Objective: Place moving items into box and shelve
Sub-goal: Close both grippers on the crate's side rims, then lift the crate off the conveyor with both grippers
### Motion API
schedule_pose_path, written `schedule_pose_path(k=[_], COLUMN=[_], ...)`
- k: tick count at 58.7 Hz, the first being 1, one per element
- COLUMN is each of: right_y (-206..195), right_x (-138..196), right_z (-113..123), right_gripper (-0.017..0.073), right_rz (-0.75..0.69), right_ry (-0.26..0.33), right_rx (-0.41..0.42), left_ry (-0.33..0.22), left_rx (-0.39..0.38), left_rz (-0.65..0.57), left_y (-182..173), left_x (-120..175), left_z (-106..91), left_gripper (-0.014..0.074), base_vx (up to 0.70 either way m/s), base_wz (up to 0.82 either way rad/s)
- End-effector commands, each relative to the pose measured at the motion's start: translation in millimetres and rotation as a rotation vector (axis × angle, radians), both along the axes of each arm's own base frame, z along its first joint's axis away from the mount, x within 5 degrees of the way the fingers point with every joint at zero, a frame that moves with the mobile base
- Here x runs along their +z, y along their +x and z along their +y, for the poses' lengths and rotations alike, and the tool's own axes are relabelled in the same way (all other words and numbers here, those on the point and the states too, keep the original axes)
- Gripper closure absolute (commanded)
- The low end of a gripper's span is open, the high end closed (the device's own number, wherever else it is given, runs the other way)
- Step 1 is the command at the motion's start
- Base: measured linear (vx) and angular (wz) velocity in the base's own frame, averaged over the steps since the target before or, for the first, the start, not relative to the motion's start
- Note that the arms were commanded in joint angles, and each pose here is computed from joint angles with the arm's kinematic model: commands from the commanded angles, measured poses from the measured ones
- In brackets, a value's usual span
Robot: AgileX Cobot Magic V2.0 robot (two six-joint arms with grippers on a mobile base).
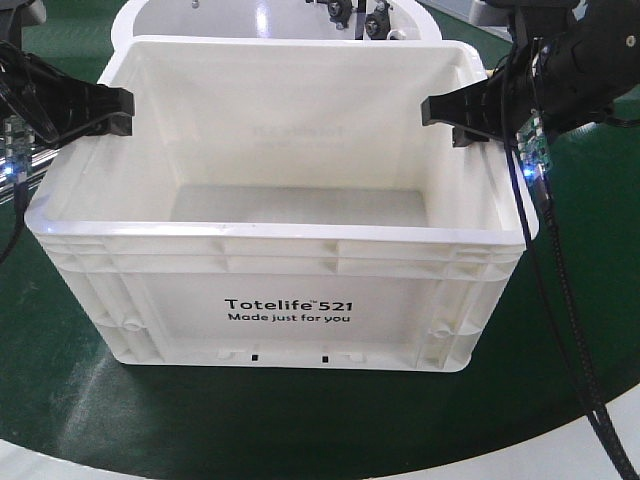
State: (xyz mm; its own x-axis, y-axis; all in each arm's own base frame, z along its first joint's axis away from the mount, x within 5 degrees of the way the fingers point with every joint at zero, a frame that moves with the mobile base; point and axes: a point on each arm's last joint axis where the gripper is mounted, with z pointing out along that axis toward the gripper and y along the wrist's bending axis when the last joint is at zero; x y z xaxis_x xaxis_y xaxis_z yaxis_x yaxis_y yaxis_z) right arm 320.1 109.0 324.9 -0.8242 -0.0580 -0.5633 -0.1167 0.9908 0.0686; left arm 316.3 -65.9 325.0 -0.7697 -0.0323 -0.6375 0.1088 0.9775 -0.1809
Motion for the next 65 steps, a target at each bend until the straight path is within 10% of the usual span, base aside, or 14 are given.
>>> schedule_pose_path(k=[1, 7, 37, 65], right_y=[-2, -2, -15, -47], right_x=[20, 20, 42, 100], right_z=[-3, -3, -7, -19], right_gripper=[0.0565, 0.0565, 0.0565, 0.0564], right_rz=[-0.094, -0.094, -0.155, -0.204], right_ry=[-0.008, -0.008, 0.020, 0.049], right_rx=[0.020, 0.020, 0.019, 0.000], left_ry=[-0.051, -0.068, -0.249, -0.282], left_rx=[-0.024, -0.051, -0.056, -0.175], left_rz=[-0.117, -0.125, -0.210, -0.271], left_y=[-4, -4, -10, -28], left_x=[27, 28, 53, 113], left_z=[-3.3, -6.0, -15.1, -32.5], left_gripper=[0.0351, 0.0604, 0.0597, 0.0595], base_vx=[0.00, 0.00, 0.00, 0.00], base_wz=[0.00, 0.00, 0.00, 0.00])
